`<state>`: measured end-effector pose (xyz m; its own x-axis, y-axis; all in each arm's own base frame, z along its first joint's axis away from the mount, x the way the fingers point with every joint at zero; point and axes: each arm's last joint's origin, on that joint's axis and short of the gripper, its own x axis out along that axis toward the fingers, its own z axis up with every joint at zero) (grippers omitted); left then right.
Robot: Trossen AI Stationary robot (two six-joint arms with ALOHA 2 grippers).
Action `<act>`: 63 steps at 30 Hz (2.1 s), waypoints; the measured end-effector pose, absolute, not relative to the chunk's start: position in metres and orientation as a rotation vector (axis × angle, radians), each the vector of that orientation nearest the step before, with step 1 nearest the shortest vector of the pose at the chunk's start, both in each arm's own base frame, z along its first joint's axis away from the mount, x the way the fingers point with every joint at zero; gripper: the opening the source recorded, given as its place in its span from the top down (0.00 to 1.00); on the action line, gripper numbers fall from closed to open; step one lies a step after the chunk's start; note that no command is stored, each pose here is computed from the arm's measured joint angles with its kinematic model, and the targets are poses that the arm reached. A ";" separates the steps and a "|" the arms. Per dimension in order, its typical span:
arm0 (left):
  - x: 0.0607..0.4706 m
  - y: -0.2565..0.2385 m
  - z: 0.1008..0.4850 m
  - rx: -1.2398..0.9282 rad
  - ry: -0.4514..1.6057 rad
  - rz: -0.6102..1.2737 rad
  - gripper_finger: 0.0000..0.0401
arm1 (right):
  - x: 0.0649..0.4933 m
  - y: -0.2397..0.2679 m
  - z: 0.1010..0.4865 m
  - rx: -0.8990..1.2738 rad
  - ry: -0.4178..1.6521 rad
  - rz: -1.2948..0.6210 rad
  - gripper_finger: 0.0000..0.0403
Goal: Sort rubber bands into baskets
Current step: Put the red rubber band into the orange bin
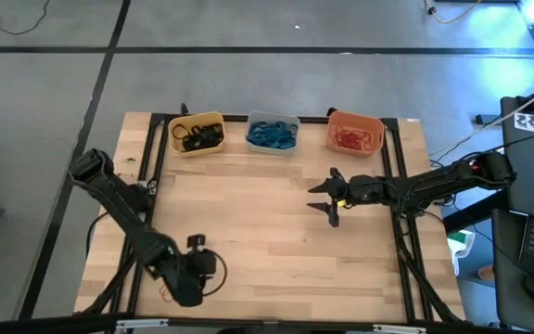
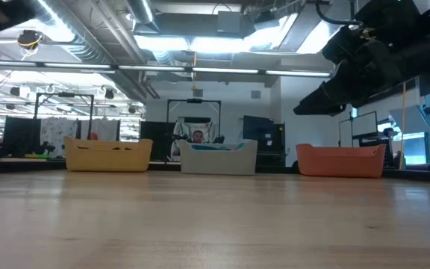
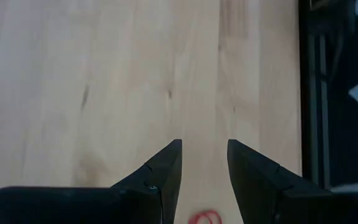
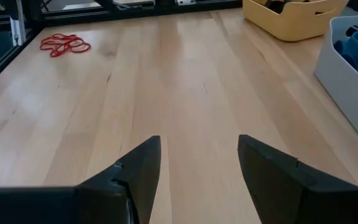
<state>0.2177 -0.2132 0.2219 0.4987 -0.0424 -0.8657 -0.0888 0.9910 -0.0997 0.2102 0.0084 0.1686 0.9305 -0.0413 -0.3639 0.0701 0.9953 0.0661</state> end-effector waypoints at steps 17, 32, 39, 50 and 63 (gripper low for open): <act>0.195 -0.238 0.168 -0.059 1.338 0.117 0.69 | 0.210 0.008 0.167 0.079 0.384 -0.059 0.47; 0.180 -0.230 0.138 -0.126 1.366 0.156 0.69 | 0.210 0.008 0.167 0.074 0.385 -0.083 0.47; 0.186 -0.231 0.138 -0.104 1.343 0.084 0.80 | 0.210 0.008 0.167 0.073 0.385 -0.084 0.47; 0.194 -0.225 0.153 -0.148 1.298 0.050 0.98 | 0.210 0.008 0.167 0.073 0.384 -0.084 0.47; 0.209 -0.204 0.199 -0.159 1.088 0.041 0.98 | 0.210 0.008 0.167 0.072 0.385 -0.084 0.47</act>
